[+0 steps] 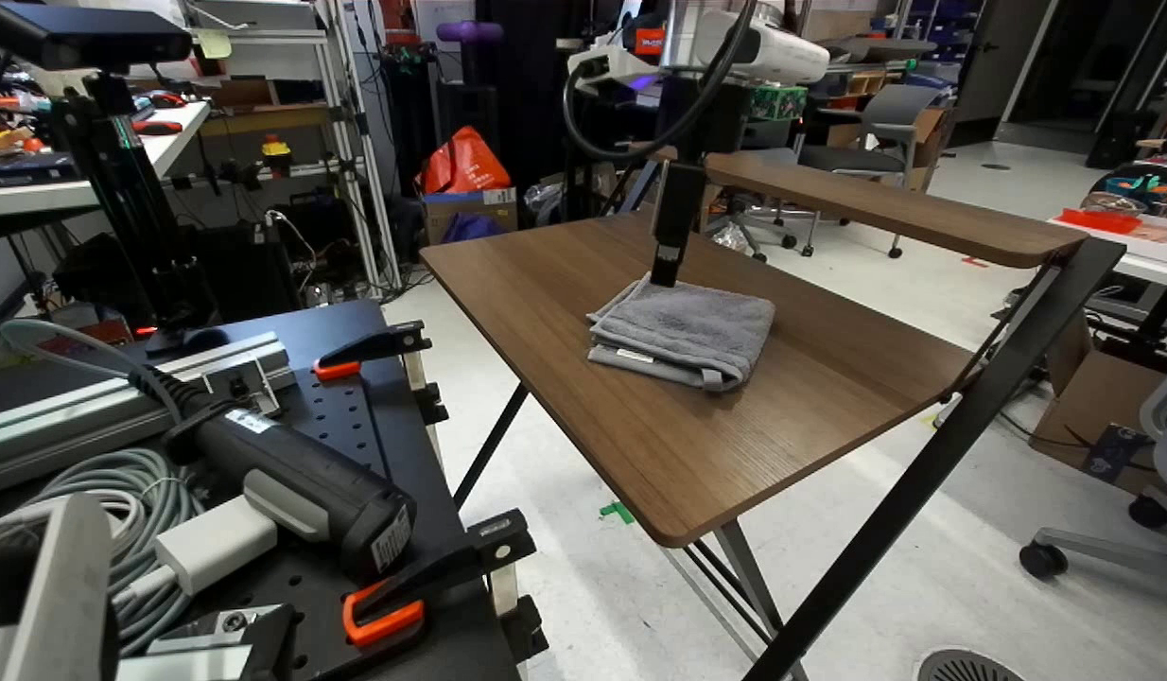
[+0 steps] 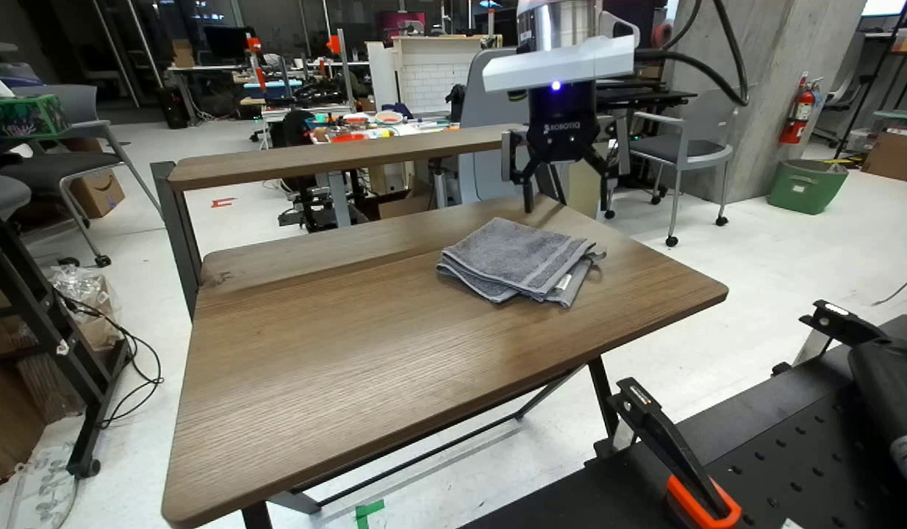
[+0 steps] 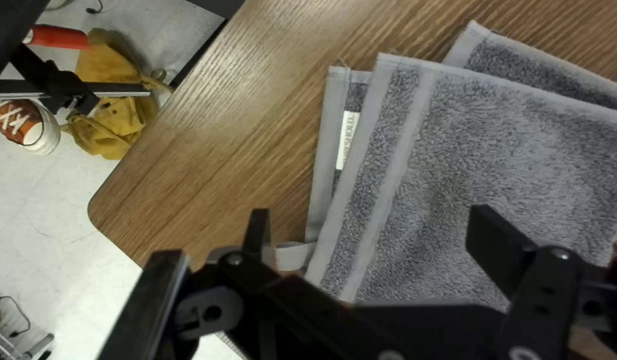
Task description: Slide the cloth to the left on the table
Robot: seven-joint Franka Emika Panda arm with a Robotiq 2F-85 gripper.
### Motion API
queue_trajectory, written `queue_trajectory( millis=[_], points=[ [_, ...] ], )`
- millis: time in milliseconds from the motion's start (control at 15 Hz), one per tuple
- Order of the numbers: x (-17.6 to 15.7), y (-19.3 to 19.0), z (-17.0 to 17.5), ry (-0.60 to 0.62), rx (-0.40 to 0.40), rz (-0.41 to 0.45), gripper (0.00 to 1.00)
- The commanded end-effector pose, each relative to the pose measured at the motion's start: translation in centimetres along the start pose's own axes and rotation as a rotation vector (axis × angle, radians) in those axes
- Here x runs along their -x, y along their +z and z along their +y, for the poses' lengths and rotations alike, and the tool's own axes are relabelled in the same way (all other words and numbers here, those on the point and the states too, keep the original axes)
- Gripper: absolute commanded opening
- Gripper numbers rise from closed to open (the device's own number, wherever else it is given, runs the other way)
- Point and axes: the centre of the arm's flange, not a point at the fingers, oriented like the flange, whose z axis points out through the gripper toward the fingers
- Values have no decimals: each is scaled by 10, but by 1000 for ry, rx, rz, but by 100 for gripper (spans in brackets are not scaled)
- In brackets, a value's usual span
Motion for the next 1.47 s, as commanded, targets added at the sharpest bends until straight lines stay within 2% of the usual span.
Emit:
queue_trajectory(
  millis=[0, 400, 800, 1133, 1400],
  points=[
    [-14, 18, -33, 62, 1, 24, 100],
    [-9, 42, -72, 96, 5, 38, 100],
    [3, 64, -95, 104, 11, 39, 100],
    [23, 78, -110, 47, 24, 35, 100],
    [56, 74, -127, -42, 27, 46, 100]
  ],
)
